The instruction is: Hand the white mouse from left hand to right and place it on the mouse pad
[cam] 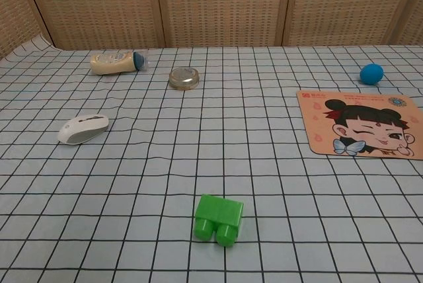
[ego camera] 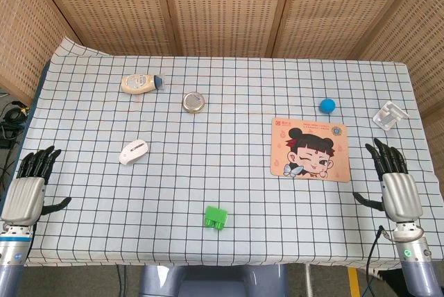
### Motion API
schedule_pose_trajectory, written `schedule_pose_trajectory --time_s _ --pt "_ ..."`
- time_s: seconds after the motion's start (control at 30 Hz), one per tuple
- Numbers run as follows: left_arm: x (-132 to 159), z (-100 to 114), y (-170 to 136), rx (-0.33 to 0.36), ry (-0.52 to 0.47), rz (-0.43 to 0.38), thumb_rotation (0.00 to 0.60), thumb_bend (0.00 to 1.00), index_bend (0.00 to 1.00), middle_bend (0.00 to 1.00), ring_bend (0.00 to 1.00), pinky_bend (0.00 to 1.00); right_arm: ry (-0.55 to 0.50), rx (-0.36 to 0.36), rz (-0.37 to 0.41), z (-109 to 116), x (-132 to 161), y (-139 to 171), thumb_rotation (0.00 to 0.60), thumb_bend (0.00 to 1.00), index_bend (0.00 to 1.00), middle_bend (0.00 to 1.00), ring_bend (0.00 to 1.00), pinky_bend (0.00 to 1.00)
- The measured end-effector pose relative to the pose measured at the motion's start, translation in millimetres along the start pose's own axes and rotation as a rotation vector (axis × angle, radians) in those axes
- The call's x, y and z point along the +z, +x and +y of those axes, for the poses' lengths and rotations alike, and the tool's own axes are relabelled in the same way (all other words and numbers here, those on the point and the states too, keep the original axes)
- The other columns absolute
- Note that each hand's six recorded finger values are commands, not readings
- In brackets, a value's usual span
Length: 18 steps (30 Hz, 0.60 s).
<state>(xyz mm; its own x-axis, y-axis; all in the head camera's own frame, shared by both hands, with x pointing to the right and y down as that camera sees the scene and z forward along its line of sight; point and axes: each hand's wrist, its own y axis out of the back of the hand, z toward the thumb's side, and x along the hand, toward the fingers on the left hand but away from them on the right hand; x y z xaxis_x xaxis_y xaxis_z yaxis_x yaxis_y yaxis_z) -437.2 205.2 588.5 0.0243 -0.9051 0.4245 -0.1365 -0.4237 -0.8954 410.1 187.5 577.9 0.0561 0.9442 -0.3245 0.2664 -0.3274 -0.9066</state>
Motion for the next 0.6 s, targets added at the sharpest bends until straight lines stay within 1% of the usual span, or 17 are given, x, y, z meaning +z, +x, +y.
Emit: schedule_pose_trajectory --time_s 0.37,0.6 --pt "-0.9 -2.3 0.9 -0.007 0.002 0.006 0.600 0.04 0.04 0.00 0.00 0.00 -0.010 0.011 0.008 -1.4 1.0 0.0 0.600 0.11 0.00 0.00 0.00 0.00" --pt "0.7 -7.3 6.4 -0.025 -0.005 0.023 0.600 0.04 0.04 0.00 0.00 0.00 -0.032 0.009 0.003 1.9 -1.4 -1.2 0.600 0.11 0.00 0.00 0.00 0.00"
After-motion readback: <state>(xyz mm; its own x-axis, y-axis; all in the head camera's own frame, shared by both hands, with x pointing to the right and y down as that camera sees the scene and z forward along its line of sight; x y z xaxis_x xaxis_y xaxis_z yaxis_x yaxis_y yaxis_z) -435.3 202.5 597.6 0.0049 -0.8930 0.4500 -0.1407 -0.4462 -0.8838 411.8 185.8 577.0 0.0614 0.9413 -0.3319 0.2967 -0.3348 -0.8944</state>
